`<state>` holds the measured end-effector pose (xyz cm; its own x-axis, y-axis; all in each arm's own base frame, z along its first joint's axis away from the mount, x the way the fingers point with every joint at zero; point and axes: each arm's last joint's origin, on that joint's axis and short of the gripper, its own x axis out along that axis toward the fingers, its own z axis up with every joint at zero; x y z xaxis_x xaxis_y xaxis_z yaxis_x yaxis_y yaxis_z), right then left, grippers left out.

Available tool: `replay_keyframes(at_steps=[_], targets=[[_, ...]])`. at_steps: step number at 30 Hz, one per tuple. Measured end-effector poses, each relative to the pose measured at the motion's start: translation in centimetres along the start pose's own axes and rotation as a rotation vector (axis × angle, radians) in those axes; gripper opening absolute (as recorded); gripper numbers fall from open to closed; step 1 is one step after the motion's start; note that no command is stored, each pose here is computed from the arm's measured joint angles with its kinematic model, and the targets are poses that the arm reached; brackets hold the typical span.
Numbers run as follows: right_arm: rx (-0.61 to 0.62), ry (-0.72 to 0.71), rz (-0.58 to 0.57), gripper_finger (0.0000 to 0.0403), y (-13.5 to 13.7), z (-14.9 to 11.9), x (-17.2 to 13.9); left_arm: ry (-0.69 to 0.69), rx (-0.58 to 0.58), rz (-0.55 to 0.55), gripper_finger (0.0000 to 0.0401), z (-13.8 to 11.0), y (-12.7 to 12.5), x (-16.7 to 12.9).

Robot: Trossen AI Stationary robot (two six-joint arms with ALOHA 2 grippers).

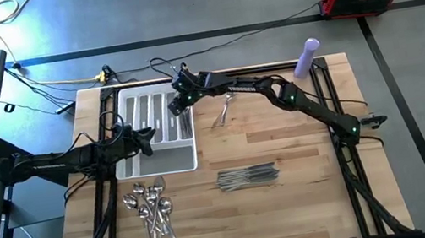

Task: Sort silverware
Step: Put the fork in the silverware tray

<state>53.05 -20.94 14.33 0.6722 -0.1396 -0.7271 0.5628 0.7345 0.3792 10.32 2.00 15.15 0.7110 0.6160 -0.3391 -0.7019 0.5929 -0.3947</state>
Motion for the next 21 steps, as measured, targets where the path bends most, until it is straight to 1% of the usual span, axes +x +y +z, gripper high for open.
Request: replay_keyframes(at_steps=[2, 6, 7, 11, 16, 19, 21], targets=[[-0.01, 0.004, -0.014, 0.0096, -0.1, -0.1, 0.0, 0.001, 0.001, 0.001, 0.0097, 0.0, 0.0, 0.0], [-0.051, 0.012, -0.041, 0.0025, -0.2, -0.2, 0.0, 0.0, 0.0, 0.0, 0.0097, 0.0, 0.0, 0.0], [-0.061, 0.012, -0.049, 0.0013, -0.2, -0.3, 0.0, 0.0, 0.0, 0.0, 0.0097, 0.0, 0.0, 0.0], [-0.068, 0.012, -0.064, 0.0003, 0.0, -0.4, 0.0, 0.0, 0.0, 0.0, 0.0097, 0.0, 0.0, 0.0], [-0.073, 0.033, -0.072, 0.0, 0.4, -0.4, -0.7, 0.0, 0.0, 0.0, 0.0097, 0.0, 0.0, 0.0], [-0.087, 0.03, -0.067, 0.0, 1.2, -0.3, -1.3, 0.0, 0.001, 0.0, 0.0097, 0.0, 0.0, 0.0], [-0.119, 0.009, -0.079, 0.0, 2.1, -0.1, -2.0, 0.001, 0.001, 0.0, 0.0097, 0.0, 0.0, 0.0]])
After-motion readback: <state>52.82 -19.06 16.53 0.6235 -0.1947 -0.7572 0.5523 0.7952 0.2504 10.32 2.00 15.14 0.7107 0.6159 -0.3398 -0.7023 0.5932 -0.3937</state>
